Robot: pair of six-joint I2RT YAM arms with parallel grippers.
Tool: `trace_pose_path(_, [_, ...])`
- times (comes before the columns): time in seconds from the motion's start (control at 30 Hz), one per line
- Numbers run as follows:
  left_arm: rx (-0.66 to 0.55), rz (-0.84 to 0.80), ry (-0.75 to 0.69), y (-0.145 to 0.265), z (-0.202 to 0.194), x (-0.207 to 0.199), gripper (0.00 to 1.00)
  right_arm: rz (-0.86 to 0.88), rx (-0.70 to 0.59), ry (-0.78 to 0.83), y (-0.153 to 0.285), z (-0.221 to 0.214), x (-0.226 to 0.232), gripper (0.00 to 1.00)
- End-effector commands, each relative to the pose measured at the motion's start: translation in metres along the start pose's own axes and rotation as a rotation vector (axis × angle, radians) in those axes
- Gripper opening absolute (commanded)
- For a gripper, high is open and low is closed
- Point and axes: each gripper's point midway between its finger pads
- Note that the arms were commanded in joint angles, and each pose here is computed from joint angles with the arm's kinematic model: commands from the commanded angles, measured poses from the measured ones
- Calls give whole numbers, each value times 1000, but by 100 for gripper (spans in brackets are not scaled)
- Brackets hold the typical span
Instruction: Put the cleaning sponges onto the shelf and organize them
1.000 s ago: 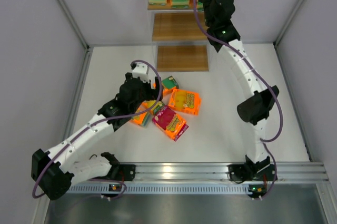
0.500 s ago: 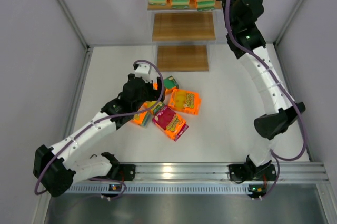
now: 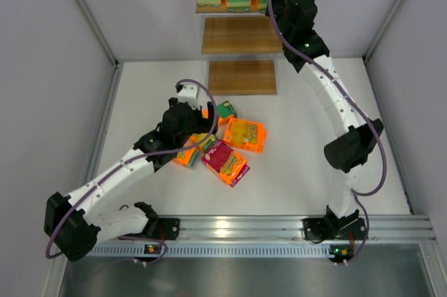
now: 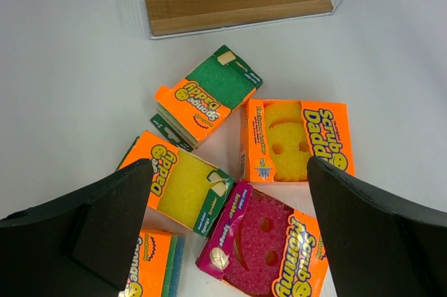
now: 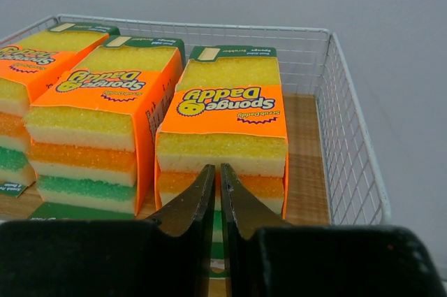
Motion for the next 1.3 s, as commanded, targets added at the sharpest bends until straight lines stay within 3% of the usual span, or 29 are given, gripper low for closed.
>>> trace_pose_path(0.0, [-65,30,12,4,23,8,98,9,24,-7,-11,-11,1,10])
trace_pose_path(0.3, [-65,73,-5,1,26,18,98,31,-8,-34,-29,-17,8,16])
trace_pose_path(0.47, [-88,80,0,7,33,22,98,42,-7,-41,-14,4,11,24])
trace_pose_path(0.57, [-109,74,9,11,41,22,98,75,-10,-96,13,33,18,39])
trace_pose_path(0.67, [-109,36,63,11,41,19,98,158,-79,-121,68,96,31,42])
trace_pose_path(0.73, [-73,-32,171,5,35,14,98,194,-59,-116,88,98,34,49])
trace_pose_path(0.77, [-12,6,226,-3,20,33,98,261,-83,-119,113,122,42,51])
trace_pose_path(0.9, [106,49,415,-11,-8,66,98,431,21,-107,173,113,62,75])
trace_pose_path(0.93, [118,32,422,-10,-11,66,98,460,111,-109,182,80,64,77])
trace_pose_path(1.0, [135,57,411,-6,-16,73,98,502,162,-169,214,68,67,84])
trace_pose_path(1.03, [148,65,410,-4,-18,74,98,514,270,-182,222,19,65,87])
trace_pose_path(1.07, [166,103,408,-4,-24,79,98,512,324,-233,231,-2,64,89])
trace_pose_path(1.1, [193,142,408,-3,-32,85,98,500,342,-271,244,-12,59,91])
trace_pose_path(1.13, [242,162,410,0,-44,86,98,438,462,-302,251,-72,45,92])
trace_pose_path(1.27, [405,273,426,14,-97,95,98,331,641,-415,284,-167,23,93])
Point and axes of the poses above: each gripper's point midway between its finger pads, its own y axis back along the fingers, its own x axis along the line the jaws close on, z = x × y, and after that the axes turned 14 degrees about -y, right-handed
